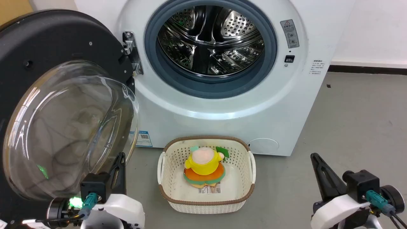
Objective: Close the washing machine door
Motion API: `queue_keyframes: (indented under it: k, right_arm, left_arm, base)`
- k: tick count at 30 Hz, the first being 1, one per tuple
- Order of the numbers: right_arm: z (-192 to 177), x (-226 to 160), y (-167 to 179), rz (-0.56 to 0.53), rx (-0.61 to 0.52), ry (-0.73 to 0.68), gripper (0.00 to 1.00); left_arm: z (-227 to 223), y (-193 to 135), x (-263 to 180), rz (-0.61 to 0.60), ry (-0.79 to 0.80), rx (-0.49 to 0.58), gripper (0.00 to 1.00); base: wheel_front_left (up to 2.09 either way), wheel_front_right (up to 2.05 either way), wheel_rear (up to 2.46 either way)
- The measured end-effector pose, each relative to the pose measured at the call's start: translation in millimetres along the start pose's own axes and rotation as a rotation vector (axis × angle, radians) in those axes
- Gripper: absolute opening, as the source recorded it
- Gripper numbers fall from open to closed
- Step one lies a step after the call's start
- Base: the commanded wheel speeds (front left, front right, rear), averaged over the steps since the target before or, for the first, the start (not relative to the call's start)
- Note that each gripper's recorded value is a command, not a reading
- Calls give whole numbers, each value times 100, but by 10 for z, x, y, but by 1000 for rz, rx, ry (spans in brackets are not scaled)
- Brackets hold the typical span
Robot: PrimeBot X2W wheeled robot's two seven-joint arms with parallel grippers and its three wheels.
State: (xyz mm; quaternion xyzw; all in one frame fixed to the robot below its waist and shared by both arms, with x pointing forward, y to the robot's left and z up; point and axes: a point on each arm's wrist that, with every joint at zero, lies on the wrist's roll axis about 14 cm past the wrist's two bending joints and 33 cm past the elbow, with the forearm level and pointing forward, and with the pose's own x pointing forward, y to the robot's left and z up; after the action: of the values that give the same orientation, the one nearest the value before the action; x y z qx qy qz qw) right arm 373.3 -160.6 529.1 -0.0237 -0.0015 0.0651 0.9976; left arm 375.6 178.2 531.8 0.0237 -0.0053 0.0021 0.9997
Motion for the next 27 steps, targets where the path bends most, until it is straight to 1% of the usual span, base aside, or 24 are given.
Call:
queue_keyframes:
  k: [12,13,27]
  right_arm:
    - [0,0,-1,0,0,0,0]
    - [0,0,0,0,0,0,100]
    - [13,8,3,2,16,-14,100]
  left_arm:
    - [0,-2,0,-1,0,0,0]
    - [0,-1,0,0,0,0,100]
    - [14,-24,-5,-6,-13,-1,100]
  base:
    - [0,0,0]
    - [0,0,0]
    - [0,0,0]
